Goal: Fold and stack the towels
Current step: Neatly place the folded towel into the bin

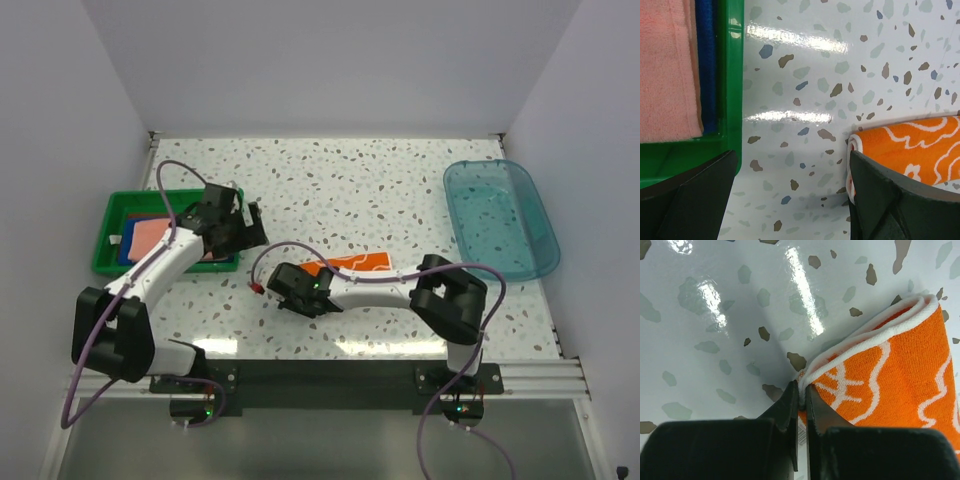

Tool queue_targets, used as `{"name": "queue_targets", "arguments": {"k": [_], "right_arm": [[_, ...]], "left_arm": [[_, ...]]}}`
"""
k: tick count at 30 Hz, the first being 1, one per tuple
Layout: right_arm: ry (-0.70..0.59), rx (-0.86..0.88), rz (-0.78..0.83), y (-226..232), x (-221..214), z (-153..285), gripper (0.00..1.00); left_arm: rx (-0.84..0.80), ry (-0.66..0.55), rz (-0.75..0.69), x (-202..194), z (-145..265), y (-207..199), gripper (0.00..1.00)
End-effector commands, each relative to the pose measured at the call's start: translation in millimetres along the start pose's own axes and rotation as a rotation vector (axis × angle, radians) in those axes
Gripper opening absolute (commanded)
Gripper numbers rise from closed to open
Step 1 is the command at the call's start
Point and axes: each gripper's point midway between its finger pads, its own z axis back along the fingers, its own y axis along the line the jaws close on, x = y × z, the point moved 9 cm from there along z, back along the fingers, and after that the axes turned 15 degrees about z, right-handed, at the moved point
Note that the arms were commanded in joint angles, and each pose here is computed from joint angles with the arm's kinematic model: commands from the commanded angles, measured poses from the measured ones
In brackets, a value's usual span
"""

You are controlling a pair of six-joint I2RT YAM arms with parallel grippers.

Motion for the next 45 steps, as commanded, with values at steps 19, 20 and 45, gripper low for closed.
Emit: {"name": "queue_targets", "arguments": {"k": [19,20,45], "right_arm": [[-0.477,-0.07,-0.443,-49,2,44,0.0],[-0.481,-0.064,-0.446,-49,3,45,0.0],[-0.479,-0.04,-0.493,-44,0,33,0.0]], "left_arm": [[-0.251,0.261,0.076,-44,-17,-62,1.0],[-0.248,0.275,0.077,-48,-20,-63,1.0],[-0.224,0.304,0.141,-86,-73,-59,0.35]]}}
